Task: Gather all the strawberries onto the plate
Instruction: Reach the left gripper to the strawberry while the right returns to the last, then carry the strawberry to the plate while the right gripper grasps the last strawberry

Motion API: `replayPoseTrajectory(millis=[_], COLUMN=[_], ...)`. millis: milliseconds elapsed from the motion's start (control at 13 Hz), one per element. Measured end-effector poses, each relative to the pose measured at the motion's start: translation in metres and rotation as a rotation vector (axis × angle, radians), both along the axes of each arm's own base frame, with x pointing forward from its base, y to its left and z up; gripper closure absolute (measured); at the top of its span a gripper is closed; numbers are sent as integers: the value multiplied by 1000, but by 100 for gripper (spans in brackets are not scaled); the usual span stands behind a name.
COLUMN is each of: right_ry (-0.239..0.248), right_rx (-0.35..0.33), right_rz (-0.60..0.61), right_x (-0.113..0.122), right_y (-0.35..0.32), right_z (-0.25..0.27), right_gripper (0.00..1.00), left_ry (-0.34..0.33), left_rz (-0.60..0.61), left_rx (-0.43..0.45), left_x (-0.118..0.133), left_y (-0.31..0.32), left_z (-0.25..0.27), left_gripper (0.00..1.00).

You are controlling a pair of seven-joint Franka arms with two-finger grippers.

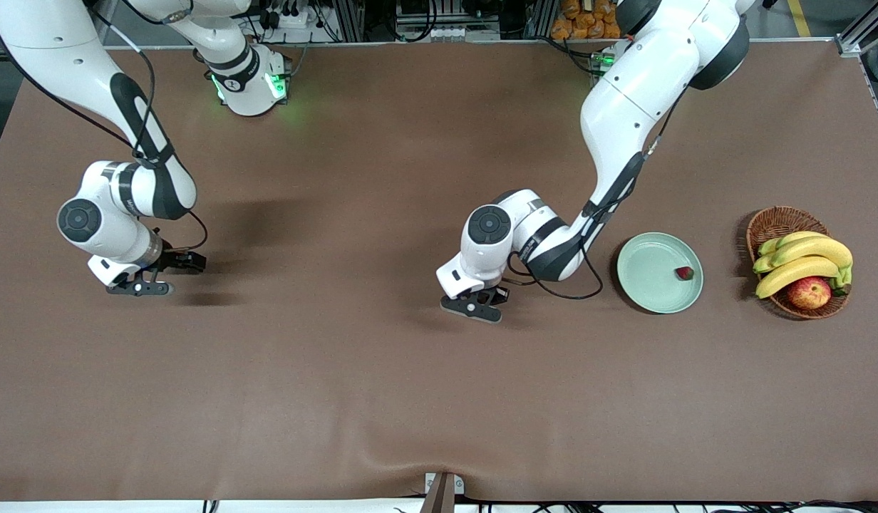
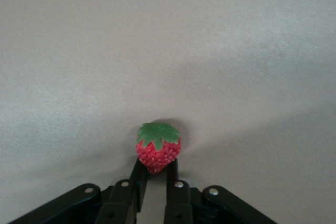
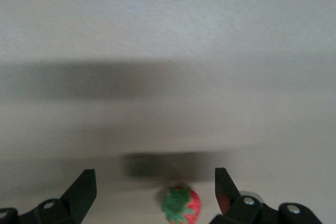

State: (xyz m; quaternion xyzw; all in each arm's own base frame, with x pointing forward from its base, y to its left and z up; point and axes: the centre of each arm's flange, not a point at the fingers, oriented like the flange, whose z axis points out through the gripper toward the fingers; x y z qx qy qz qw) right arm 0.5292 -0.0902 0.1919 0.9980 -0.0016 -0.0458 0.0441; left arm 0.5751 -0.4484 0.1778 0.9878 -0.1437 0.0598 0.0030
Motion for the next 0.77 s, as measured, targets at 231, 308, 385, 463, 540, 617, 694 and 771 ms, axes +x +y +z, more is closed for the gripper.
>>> replayPoseTrajectory(millis=[231, 308, 385, 463, 540, 617, 694, 771], right_ry=[39, 52, 63, 76, 88, 103, 114, 119], right_rx=[7, 9, 11, 14, 16, 18, 19, 20], right_rz=[-19, -20, -20, -22, -23, -24, -25, -25], right_x=[-11, -13, -15, -17, -19, -21, -23, -24], right_y=[-14, -13, -12, -12, -11, -11, -10, -10], right_z=[-4, -6, -7, -9, -10, -12, -13, -13], right_gripper=[0, 0, 0, 0, 0, 0, 0, 0], left_ry=[-21, -30, -40, -48, -53, -50, -41, -31], left_rz=[24, 28, 33, 40, 49, 60, 77, 91], left_rx=[0, -2, -5, -5, -4, -4, -2, 6], left_x=[19, 24, 28, 31, 33, 33, 33, 31], left_y=[20, 26, 30, 35, 44, 56, 75, 97], left_z=[12, 19, 27, 36, 46, 57, 67, 76], left_gripper=[82, 82, 82, 85, 86, 86, 86, 86])
